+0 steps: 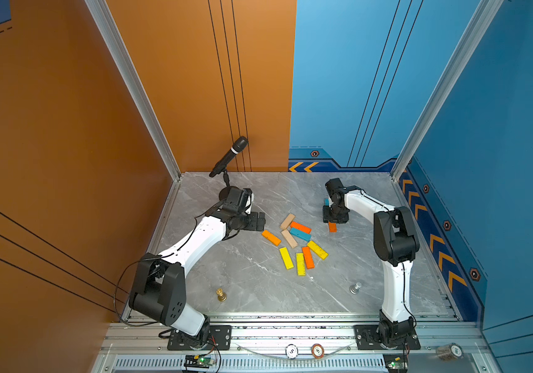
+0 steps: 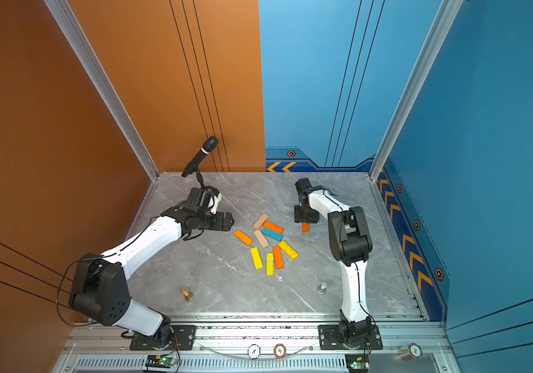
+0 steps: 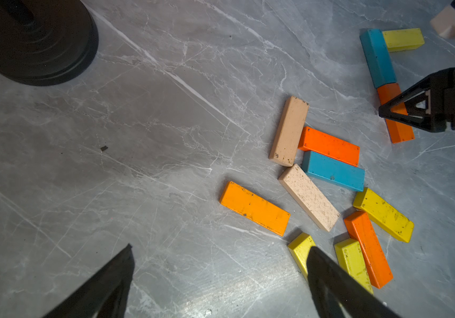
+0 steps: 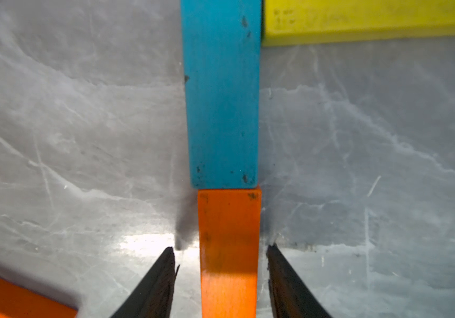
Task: Assemble the number 6 with building blocks
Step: Adjust the building block at the center of the board.
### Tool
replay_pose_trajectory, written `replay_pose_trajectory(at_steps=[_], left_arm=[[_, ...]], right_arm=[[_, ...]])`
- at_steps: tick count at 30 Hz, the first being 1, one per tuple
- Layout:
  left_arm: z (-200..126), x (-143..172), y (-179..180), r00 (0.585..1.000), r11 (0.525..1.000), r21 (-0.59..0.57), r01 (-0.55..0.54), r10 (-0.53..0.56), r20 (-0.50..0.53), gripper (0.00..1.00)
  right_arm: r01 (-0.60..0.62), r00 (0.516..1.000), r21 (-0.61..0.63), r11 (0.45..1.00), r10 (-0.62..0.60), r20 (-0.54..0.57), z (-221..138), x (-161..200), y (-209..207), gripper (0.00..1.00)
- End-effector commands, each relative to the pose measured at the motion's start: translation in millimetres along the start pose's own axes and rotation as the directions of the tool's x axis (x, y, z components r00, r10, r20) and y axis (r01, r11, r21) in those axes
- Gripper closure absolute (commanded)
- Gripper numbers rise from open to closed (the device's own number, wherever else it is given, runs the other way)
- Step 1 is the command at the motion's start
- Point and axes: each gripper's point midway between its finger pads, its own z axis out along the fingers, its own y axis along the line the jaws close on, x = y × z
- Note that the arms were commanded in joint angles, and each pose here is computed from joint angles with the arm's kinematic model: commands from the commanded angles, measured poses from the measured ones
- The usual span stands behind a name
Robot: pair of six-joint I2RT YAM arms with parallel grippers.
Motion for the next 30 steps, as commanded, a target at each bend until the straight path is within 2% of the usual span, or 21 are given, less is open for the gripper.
replay_pose_trajectory(at_steps=[1,20,25,30], left_arm=[[-13,-9,-5,1.0,1.0,0.011,-0.016,0.016,0.027,0.02],[-14,-9,-5,0.999,1.0,0.012,-0.018,0.017,0.027,0.02],[-13,-9,-5,1.0,1.0,0.011,-0.018,0.018,0.025,0.02],[-13,-9,-5,1.0,1.0,0.01,-0.017,0.017,0.025,0.02]], right_arm=[[0.017,1.0,0.032,0.999,-0.016,-0.022,4,3,-1,0.48],[0.017,0.999,0.033,0.999,-0.016,-0.033,8,3,0,0.54],[0.017,1.0,0.036,0.999,-0.016,-0.015,3,-4,0,0.51],[0.012,0.998,0.014,1.0,-0.013,0.069,-32,-30,1,0.43]])
